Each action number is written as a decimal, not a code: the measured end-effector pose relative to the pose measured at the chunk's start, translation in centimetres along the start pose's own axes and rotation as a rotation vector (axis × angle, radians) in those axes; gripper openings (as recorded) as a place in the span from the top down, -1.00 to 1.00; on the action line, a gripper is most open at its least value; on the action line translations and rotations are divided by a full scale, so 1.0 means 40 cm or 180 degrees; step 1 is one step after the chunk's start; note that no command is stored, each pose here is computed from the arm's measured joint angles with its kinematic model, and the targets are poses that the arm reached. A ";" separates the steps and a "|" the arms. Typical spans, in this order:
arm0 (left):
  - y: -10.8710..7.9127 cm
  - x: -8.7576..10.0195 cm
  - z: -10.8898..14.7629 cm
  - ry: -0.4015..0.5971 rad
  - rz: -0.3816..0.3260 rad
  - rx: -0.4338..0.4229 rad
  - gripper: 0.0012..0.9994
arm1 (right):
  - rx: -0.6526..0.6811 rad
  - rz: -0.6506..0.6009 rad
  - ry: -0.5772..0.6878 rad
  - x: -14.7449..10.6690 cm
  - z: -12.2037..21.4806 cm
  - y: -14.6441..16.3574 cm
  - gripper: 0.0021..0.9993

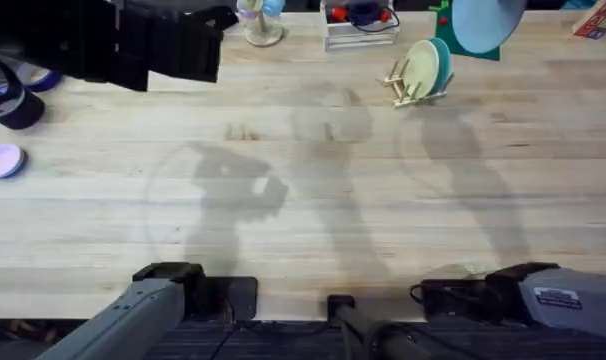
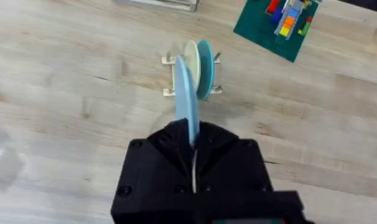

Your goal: Pick up the plates from the table one by one and place each into a slot on the dish rack.

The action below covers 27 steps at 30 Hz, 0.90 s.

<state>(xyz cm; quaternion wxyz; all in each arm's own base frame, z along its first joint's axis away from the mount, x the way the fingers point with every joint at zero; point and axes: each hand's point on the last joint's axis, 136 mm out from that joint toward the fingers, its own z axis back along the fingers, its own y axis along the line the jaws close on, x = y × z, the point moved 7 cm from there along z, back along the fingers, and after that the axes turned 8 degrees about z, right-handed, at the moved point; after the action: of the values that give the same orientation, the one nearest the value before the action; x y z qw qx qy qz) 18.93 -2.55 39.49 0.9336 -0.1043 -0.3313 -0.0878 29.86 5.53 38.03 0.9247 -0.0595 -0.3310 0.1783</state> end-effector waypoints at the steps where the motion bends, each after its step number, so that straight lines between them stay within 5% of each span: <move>1: 0.000 0.000 0.000 -0.0001 0.0000 0.0000 -0.99 | 0.0000 0.0000 0.0001 0.000 -0.001 0.000 0.94; 27: 0.000 0.000 0.000 0.0001 0.0000 0.0000 -0.99 | 0.0043 0.0242 0.0181 0.033 -0.123 0.010 0.95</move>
<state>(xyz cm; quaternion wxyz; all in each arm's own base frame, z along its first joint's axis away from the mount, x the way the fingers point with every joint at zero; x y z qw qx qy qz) 18.94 -2.55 39.48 0.9337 -0.1044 -0.3311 -0.0878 33.80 6.45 34.92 0.9267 -0.0708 -0.3009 0.2137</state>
